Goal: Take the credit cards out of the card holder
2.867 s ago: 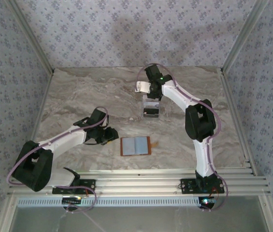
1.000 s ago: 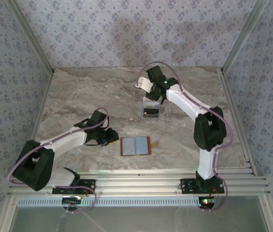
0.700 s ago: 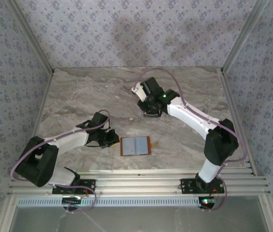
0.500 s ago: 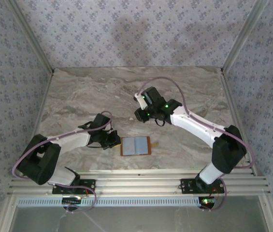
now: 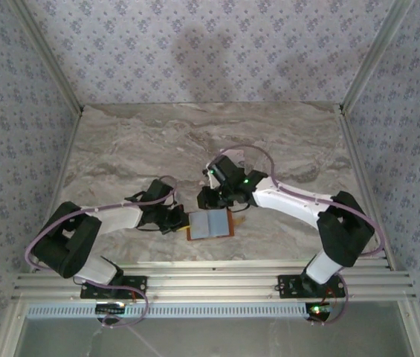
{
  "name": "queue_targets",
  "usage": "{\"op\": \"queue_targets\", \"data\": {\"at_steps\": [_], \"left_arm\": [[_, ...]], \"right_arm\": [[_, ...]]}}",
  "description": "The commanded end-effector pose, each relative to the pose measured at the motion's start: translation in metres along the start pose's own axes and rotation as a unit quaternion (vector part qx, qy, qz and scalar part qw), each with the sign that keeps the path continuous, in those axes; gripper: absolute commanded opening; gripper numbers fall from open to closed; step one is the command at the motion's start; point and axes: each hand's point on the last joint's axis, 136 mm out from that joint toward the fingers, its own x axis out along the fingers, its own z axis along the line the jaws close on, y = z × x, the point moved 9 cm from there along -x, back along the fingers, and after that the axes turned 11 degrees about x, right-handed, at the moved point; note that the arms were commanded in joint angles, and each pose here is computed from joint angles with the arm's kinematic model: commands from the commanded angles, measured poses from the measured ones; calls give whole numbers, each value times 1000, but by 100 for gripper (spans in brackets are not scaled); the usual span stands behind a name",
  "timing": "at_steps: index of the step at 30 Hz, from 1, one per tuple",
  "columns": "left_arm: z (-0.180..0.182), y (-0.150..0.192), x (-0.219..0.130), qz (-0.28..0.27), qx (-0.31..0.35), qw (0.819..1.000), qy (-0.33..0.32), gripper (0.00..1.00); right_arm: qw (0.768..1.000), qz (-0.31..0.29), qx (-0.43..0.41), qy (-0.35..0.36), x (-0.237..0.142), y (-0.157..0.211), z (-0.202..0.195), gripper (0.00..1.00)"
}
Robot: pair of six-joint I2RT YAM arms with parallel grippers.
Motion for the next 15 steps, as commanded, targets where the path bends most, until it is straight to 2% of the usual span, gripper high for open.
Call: {"op": "queue_targets", "data": {"at_steps": [1, 15], "left_arm": [[6, 7, 5, 14, -8, 1000, -5, 3], [5, 8, 3, 14, -9, 1000, -7, 1]], "right_arm": [[998, 40, 44, -31, 23, 12, 0, 15], [993, 92, 75, -1, 69, 26, -23, 7]]}}
